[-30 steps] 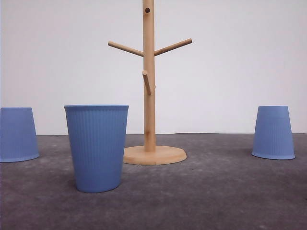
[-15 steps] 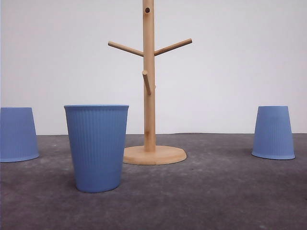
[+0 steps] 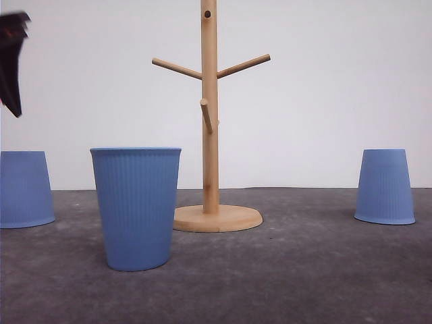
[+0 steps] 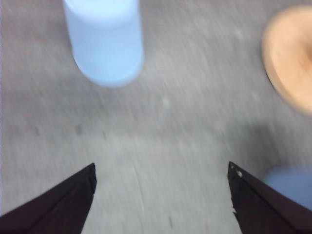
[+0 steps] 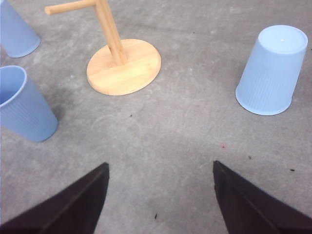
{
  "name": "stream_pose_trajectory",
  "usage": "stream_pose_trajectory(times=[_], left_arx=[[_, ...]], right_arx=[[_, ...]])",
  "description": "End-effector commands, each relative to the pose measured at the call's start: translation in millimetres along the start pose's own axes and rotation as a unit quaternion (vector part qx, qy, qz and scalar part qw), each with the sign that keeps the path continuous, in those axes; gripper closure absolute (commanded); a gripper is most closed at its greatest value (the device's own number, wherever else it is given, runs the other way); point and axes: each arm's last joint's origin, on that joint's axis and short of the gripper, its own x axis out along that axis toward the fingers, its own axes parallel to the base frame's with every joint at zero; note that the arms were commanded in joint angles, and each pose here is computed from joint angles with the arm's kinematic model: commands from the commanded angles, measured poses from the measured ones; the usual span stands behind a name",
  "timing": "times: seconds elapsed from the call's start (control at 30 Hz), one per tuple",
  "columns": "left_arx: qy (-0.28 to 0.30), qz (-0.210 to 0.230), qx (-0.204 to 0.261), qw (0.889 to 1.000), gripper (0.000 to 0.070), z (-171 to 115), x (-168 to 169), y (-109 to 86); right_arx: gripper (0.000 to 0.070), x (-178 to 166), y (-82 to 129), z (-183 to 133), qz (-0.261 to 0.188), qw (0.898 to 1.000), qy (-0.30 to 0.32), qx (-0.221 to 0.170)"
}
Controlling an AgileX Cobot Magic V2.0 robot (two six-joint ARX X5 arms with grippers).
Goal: Place three cups
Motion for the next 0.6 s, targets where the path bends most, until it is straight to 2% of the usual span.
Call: stream_pose_trajectory(times=[0.0, 0.03, 0.13, 0.3, 0.57], left_arx=[[-0.007, 0.003, -0.003, 1.000, 0.0175, 13, 5, 2.0], [-0.005, 0.007, -0.008, 1.000, 0.0172, 18, 10, 4.3], [-0.005, 0.015, -0.020, 1.000, 0.0089, 32, 26, 12.1], [-0.025, -0.004, -0.035, 0.999, 0.0085, 56, 49, 21.7], [-0.059, -0.002, -0.040, 0.997, 0.0085, 75, 84, 31.1]], right_arx=[[0.0273, -3, 2, 5, 0.004, 1.000, -0.011, -0.009], [0.0273, -2, 2, 5, 0.004, 1.000, -0.011, -0.009], [0.0273, -2, 2, 5, 0.005, 1.000, -0.010, -0.009], [0.0273, -2, 2, 5, 0.005, 1.000, -0.010, -0.008], [0.0273, -2, 2, 5, 0.005, 1.000, -0.010, 0.004]])
